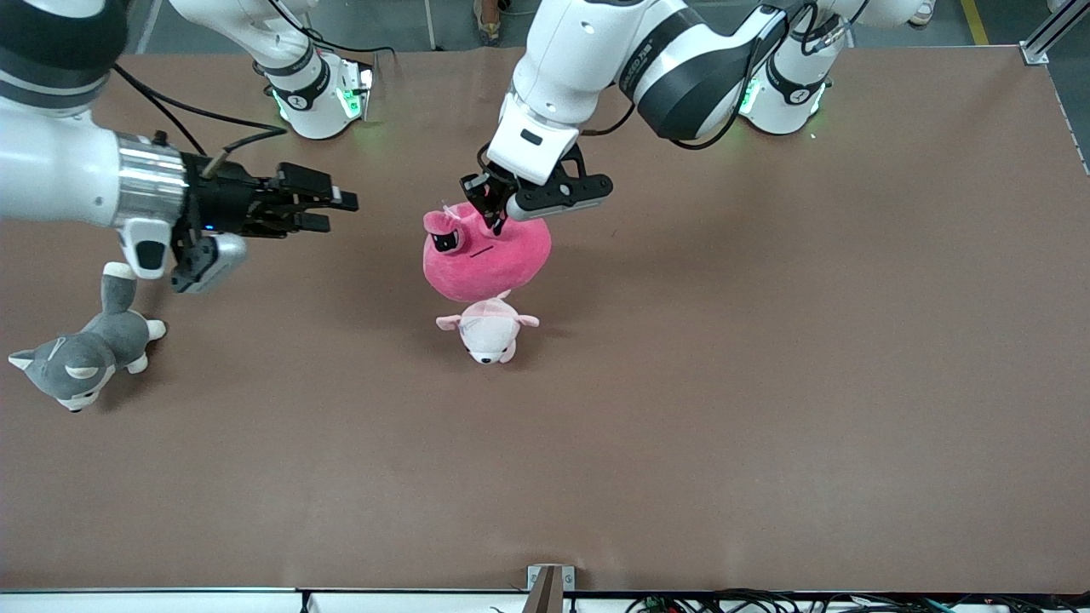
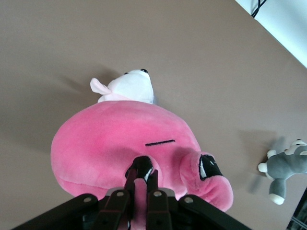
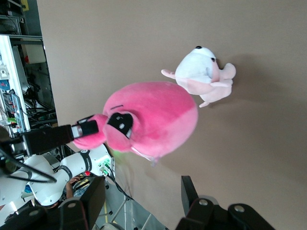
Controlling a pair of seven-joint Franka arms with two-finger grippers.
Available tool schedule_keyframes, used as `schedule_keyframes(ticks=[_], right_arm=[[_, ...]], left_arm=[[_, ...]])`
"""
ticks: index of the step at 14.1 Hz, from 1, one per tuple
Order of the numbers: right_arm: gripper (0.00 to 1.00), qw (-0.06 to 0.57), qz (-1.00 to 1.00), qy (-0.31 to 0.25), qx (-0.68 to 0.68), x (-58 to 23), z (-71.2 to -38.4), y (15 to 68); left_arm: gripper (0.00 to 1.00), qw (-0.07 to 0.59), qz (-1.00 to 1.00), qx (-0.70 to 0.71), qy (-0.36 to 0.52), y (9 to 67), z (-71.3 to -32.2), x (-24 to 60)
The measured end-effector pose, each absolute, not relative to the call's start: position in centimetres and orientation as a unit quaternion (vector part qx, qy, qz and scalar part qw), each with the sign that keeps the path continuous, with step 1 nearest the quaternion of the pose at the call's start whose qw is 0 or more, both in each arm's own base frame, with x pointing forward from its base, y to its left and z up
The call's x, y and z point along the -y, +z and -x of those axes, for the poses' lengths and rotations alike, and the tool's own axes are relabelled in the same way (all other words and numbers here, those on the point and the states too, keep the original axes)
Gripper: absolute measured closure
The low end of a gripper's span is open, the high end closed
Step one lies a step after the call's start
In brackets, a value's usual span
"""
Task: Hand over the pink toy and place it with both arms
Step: 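Reach the right gripper toward the pink toy held by the left gripper, then close the right gripper on the pink toy's other ear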
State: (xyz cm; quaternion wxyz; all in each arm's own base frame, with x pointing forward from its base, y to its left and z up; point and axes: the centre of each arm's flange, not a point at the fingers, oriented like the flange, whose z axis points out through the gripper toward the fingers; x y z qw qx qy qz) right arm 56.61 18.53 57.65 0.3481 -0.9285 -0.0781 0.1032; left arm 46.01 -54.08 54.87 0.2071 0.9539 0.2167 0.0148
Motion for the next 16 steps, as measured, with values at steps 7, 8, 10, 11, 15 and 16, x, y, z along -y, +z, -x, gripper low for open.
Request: schedule_keyframes(ticks=[7,8,10,11,15,16], right_arm=[[0.27,0.344,0.928,0.111,0.088,-22.0,-57.0,55.4],[0.27,0.344,0.928,0.115,0.089,-22.2,-57.0,55.0],[0.27,0.343,0.927,0.122,0.091,-22.8,-57.0,54.3],[0.27,0.342,0.927,0.125,0.092,-23.1,-57.0,54.0],[0.27,0.339,0.925,0.134,0.105,-24.9,-56.4,53.5],[0.27,0.339,0.925,0.136,0.107,-25.2,-56.3,53.4]], left_arm=[[0.89,0.210,-0.949,-0.233,0.006,54.2,-44.9,55.5],[0.89,0.210,-0.949,-0.234,0.006,54.2,-44.9,55.4],[0.89,0.210,-0.949,-0.234,0.005,54.1,-45.0,55.4],[0.89,0.209,-0.949,-0.234,0.005,54.0,-45.0,55.5],[0.89,0.209,-0.949,-0.235,0.005,54.0,-45.1,55.5],[0.89,0.210,-0.949,-0.235,0.005,54.0,-45.1,55.4]])
